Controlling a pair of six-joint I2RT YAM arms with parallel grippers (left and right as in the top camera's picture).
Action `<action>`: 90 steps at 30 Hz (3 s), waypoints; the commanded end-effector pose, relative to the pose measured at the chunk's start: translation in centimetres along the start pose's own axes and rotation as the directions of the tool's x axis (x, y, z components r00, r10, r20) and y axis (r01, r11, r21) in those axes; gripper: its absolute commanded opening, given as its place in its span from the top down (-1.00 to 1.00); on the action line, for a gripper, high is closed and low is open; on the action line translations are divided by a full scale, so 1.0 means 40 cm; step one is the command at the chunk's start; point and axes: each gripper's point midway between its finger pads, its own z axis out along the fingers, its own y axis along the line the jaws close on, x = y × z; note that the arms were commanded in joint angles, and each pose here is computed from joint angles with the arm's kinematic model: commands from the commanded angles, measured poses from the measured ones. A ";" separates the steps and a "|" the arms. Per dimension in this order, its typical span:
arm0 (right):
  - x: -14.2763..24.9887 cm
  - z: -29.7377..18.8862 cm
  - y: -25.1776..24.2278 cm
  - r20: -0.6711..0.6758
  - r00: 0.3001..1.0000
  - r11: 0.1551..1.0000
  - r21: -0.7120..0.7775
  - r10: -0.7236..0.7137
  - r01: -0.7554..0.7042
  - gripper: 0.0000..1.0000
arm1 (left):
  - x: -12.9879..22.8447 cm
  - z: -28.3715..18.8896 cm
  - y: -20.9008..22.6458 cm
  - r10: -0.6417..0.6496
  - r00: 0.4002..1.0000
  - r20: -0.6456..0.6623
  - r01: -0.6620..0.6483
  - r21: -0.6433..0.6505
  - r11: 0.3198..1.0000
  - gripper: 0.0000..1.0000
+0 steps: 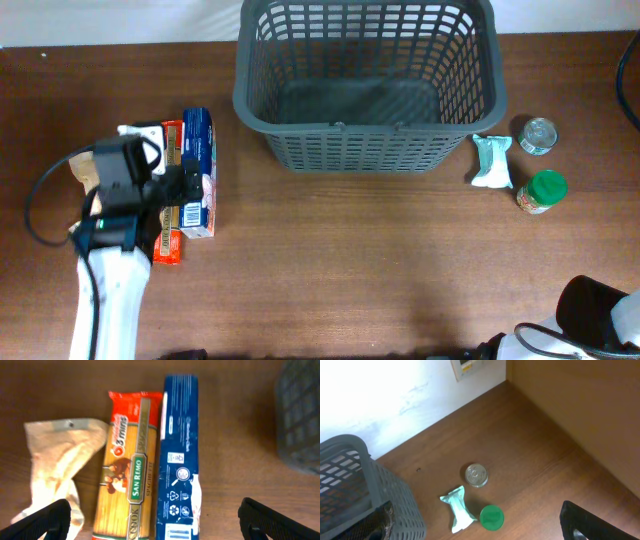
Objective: Pack container
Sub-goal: 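Grasp the blue box with the left gripper, then lift the blue box and lower it into the basket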
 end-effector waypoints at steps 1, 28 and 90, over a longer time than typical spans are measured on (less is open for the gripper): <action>0.005 0.003 -0.011 -0.010 1.000 1.000 0.018 0.007 -0.007 -0.97 | 0.004 0.039 -0.026 0.022 0.999 -0.042 -0.019 0.060 0.998 -0.99; 0.005 0.003 -0.010 -0.009 1.000 1.000 0.018 0.007 -0.007 -0.97 | 0.220 0.329 -0.038 0.066 0.923 -0.380 -0.048 0.056 0.997 0.97; 0.005 0.003 -0.010 -0.009 1.000 1.000 0.018 0.007 -0.007 -0.98 | -0.671 -0.081 -0.673 0.675 0.564 0.476 -0.711 -0.136 0.690 -0.99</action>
